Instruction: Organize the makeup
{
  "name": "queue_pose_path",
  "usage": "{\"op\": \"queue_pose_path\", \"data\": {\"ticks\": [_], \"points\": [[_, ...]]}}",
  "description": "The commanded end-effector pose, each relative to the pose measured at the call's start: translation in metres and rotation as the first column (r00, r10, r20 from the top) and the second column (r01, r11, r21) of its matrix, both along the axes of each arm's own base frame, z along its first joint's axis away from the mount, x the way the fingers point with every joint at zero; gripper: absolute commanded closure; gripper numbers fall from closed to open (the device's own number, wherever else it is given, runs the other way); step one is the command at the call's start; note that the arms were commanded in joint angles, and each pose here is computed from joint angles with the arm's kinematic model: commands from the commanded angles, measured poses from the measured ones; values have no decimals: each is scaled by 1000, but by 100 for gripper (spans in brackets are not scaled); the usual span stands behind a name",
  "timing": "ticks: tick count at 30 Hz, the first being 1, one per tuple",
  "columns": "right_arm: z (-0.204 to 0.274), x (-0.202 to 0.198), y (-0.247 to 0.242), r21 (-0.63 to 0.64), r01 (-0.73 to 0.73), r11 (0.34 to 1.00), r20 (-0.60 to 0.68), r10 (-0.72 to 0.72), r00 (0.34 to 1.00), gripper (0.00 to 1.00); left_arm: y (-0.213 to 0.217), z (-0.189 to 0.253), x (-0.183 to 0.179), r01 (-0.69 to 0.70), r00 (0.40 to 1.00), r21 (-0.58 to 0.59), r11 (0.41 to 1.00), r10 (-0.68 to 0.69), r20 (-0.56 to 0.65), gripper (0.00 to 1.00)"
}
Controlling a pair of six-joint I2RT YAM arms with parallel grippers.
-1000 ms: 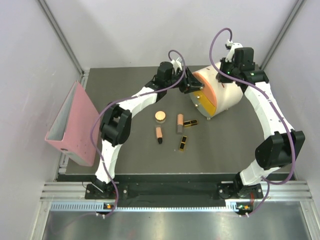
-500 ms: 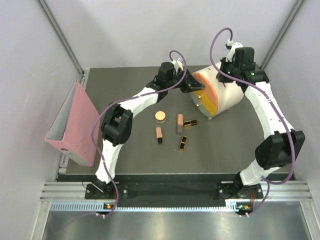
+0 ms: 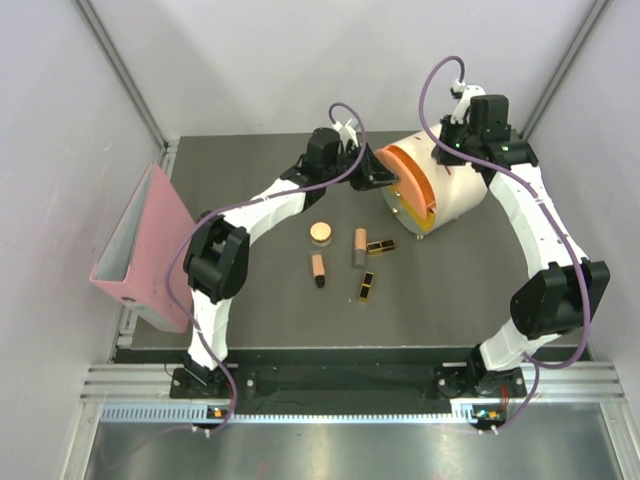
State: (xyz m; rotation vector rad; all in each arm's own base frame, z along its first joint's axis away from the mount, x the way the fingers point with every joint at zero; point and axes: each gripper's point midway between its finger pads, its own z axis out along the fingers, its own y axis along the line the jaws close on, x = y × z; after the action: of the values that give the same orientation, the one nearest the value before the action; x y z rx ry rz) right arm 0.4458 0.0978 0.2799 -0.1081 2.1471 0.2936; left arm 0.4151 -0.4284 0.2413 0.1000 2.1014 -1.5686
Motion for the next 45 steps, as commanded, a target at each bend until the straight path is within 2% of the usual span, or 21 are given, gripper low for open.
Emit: {"op": "queue_pose_path", "data": {"ticks": [1,31,32,34,36,37,40,45], "points": [[-19,-4,-2,-5,-8,1000,-49,8,999,100,17,33,-6,-20,995,11,1000,19,97,100],[-24,-7,0,18,1,1000,-53,0,999,100,55,13,-22,-63,995,109,992,54,84,99],[-23,-7,0,19,0,1000,-52,1,999,100,56,14,-23,-67,995,109,992,58,87,96],[-24,-8,0,19,0,1000,-53,1,999,100,59,11,-23,-75,994,114,991,66,83,70],[-23,-8,-1,20,4,1000,-52,-3,999,100,63,8,-25,-77,995,133,988,68,70,37],[-24,-8,-1,18,3,1000,-53,-2,999,100,63,10,-24,-79,995,137,987,69,75,31],[-24,-9,0,20,2,1000,-52,-1,999,100,67,10,-25,-82,994,159,984,68,90,20],[-24,-10,0,28,9,1000,-52,-7,999,100,78,20,-35,-83,987,202,976,52,151,17]]}}
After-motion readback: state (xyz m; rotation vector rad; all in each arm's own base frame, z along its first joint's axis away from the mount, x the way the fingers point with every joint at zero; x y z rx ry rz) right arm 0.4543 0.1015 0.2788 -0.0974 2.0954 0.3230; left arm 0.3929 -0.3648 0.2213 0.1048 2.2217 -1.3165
